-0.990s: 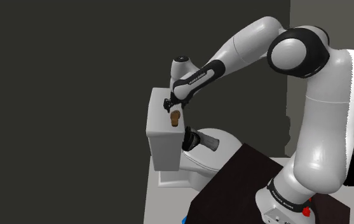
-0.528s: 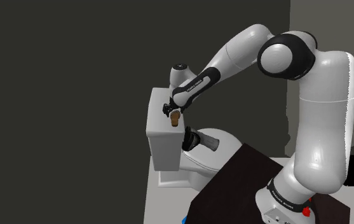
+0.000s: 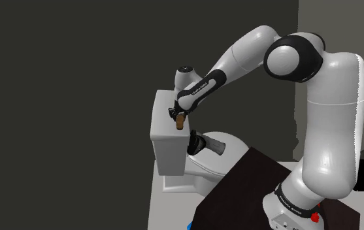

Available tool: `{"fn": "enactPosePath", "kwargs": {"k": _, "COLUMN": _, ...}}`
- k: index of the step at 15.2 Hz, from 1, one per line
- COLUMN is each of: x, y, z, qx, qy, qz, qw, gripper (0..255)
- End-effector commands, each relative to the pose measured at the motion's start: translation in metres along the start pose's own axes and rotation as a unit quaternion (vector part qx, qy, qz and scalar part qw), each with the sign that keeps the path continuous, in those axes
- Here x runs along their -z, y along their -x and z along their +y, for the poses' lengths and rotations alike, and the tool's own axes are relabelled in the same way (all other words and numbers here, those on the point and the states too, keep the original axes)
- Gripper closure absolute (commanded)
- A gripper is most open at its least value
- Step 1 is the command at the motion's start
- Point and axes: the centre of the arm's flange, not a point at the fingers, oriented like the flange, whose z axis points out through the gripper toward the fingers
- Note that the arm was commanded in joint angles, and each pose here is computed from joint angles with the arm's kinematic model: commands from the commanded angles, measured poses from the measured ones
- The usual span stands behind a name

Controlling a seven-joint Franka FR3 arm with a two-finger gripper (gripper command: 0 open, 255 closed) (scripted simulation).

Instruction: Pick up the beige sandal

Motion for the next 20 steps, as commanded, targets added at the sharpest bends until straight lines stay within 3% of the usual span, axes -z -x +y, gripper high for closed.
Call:
{"fn": "enactPosePath", "kwargs": {"k": 1, "x": -0.001, "y": 0.001, "z": -0.001, "qx": 0.001, "qy": 0.000, "qz": -0.001, "qw": 1.0000, "gripper": 255}}
{"fn": "enactPosePath", "kwargs": {"k": 20, "x": 0.078, "y": -0.013, "z": 0.005, "qx": 0.001, "qy": 0.000, "qz": -0.001, "qw": 1.0000, "gripper": 255}}
